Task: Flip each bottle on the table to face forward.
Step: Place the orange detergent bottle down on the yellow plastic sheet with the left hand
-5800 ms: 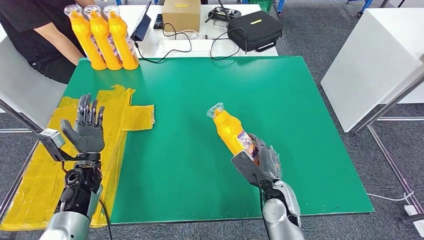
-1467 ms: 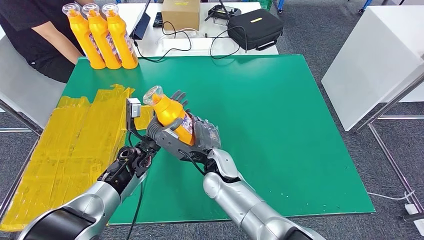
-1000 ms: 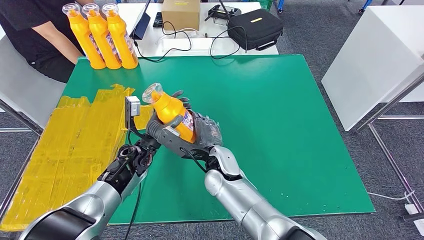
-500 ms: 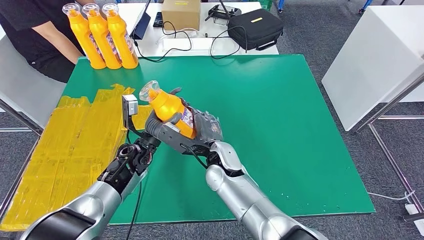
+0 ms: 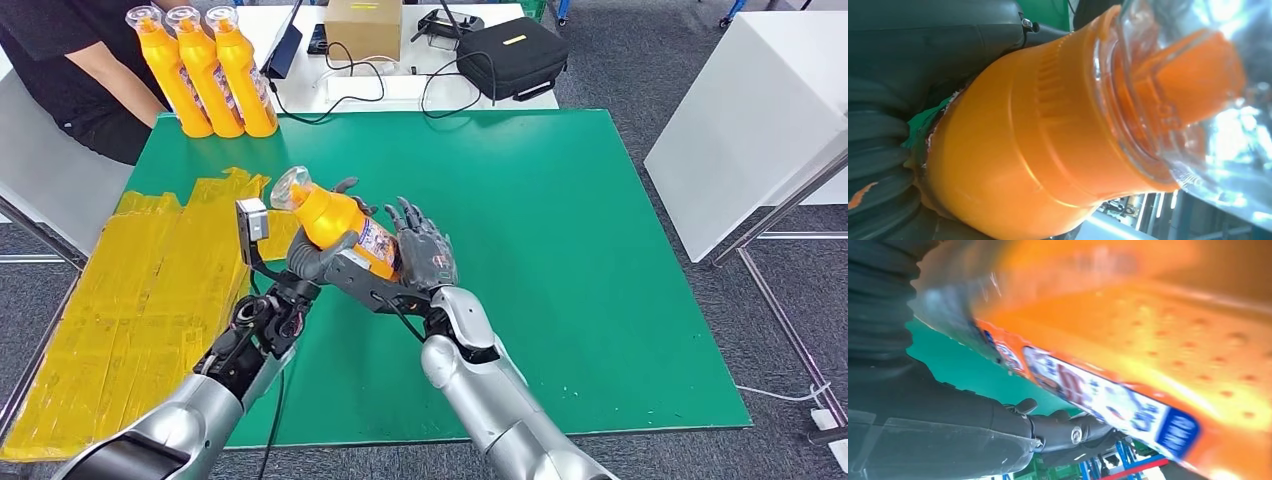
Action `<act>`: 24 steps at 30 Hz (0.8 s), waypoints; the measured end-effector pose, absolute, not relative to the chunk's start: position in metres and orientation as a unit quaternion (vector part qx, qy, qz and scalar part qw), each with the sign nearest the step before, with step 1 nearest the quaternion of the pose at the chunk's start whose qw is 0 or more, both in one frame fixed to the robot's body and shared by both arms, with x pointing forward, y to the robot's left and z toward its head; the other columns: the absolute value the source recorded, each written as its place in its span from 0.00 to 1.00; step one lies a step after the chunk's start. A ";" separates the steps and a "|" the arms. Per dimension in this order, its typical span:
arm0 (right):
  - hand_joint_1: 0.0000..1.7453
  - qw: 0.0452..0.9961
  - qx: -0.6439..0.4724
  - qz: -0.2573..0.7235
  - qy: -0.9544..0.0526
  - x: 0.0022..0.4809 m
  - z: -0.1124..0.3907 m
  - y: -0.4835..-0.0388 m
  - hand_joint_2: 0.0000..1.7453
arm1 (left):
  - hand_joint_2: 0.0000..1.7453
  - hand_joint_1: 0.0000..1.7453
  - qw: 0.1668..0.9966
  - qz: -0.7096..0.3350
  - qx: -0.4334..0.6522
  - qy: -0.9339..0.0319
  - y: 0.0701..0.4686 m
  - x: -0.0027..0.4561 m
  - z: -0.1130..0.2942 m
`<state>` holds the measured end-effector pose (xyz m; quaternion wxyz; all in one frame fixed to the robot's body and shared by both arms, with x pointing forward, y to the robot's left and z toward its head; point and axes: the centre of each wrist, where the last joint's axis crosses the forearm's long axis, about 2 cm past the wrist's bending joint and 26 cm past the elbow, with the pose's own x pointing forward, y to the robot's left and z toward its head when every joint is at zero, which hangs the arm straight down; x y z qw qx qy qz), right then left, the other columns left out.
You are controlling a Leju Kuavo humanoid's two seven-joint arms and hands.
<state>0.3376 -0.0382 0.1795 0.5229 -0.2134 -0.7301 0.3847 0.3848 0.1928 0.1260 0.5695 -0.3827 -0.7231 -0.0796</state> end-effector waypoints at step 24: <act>0.00 0.526 -0.217 0.346 -0.746 0.339 0.191 -0.049 0.00 | 1.00 1.00 0.581 -0.077 -0.372 -0.720 0.202 0.374 0.112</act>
